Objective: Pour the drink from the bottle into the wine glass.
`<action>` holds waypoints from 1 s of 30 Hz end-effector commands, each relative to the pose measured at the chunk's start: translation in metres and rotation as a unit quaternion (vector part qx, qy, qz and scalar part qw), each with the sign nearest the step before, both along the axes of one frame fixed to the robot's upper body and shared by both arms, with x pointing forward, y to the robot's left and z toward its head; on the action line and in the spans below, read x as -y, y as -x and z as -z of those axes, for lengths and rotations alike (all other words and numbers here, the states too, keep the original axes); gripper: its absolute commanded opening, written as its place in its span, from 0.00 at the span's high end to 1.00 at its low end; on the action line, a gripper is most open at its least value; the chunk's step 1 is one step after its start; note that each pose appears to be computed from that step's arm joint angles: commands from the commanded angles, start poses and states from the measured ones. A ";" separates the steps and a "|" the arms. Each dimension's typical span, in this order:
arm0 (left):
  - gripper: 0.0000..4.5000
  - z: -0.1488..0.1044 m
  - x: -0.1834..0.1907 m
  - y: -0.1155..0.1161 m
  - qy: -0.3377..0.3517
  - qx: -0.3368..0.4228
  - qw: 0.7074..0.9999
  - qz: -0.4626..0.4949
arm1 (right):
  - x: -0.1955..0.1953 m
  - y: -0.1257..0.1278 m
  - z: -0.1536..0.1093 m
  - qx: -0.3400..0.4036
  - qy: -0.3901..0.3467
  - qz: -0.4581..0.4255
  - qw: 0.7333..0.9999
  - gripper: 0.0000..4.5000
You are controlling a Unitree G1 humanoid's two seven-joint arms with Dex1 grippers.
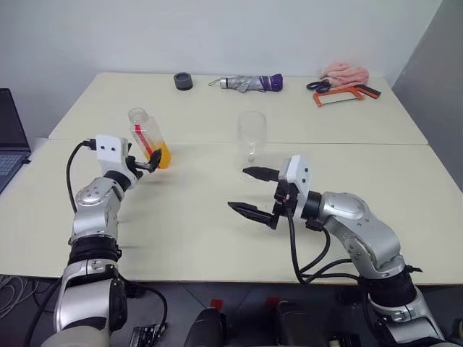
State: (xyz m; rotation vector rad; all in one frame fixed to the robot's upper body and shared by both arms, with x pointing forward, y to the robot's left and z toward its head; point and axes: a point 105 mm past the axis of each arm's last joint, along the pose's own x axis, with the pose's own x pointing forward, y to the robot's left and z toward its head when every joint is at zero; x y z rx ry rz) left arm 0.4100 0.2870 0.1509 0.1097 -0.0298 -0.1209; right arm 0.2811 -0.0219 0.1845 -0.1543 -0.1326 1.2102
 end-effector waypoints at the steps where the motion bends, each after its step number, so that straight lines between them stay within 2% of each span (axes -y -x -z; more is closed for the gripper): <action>1: 0.00 -0.025 -0.003 -0.005 -0.024 0.032 0.999 0.002 | -0.005 0.007 -0.017 0.031 -0.014 -0.014 0.999 0.01; 10: 0.00 -0.040 0.005 -0.017 -0.037 0.044 0.998 0.021 | -0.006 0.006 -0.017 0.032 -0.014 -0.013 0.999 0.01; 13: 0.12 -0.043 0.006 -0.019 -0.038 0.046 0.998 0.023 | -0.006 0.006 -0.017 0.032 -0.013 -0.012 0.999 0.00; 18: 0.49 -0.042 0.005 -0.020 -0.033 0.047 0.998 0.023 | -0.005 0.006 -0.017 0.033 -0.012 -0.011 0.999 0.00; 20: 0.59 -0.042 0.005 -0.020 -0.028 0.047 0.998 0.024 | -0.005 0.005 -0.017 0.035 -0.012 -0.010 0.999 0.00; 25: 0.62 -0.050 0.017 -0.020 -0.026 0.062 0.997 0.046 | -0.002 0.005 -0.020 0.045 -0.011 -0.006 0.999 0.00; 30: 0.62 -0.080 0.057 -0.020 -0.106 0.111 0.983 0.105 | 0.010 0.006 -0.032 0.052 -0.038 0.016 0.998 0.00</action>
